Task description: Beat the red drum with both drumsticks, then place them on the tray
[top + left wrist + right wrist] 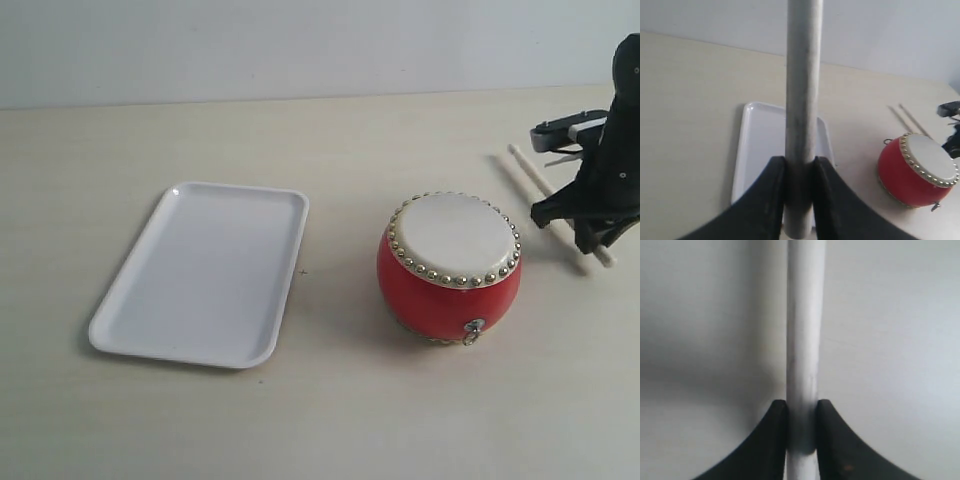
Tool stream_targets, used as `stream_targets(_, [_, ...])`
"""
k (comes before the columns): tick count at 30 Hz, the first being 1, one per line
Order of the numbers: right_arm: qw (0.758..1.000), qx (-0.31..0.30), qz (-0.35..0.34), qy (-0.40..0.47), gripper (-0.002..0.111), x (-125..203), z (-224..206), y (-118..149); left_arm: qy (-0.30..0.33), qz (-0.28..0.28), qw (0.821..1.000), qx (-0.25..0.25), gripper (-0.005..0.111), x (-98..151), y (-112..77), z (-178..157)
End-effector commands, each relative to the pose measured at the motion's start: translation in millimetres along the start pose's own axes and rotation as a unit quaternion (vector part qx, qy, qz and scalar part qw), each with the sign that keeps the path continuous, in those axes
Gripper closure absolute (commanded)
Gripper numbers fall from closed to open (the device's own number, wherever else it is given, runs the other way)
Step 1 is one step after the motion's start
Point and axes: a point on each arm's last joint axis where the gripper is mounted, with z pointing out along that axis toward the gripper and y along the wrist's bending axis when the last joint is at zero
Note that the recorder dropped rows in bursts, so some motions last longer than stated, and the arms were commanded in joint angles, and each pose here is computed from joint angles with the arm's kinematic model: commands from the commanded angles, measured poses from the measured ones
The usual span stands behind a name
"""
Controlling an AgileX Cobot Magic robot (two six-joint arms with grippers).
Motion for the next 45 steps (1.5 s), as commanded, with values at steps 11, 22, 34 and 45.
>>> stream_targets(11, [0.99,-0.049,0.031,-0.131,0.108,97.7,-144.7,15.7,0.236,0.226,0.945,-0.018,0.107,-2.7,-53.5,64.8])
stream_targets(22, [0.991,-0.079,-0.032,-0.101,0.108,211.7,-161.2,64.2,0.359,0.249,0.896,0.085,0.107,37.3,-89.1,119.2])
stream_targets(34, [0.983,-0.154,-0.067,-0.078,0.108,225.9,-155.9,104.5,0.354,0.153,0.914,0.123,0.107,48.5,-107.9,142.7])
stream_targets(45, [0.985,-0.158,-0.037,-0.053,0.108,215.1,-153.4,108.4,0.442,0.267,0.851,0.093,0.107,74.6,-119.5,202.8])
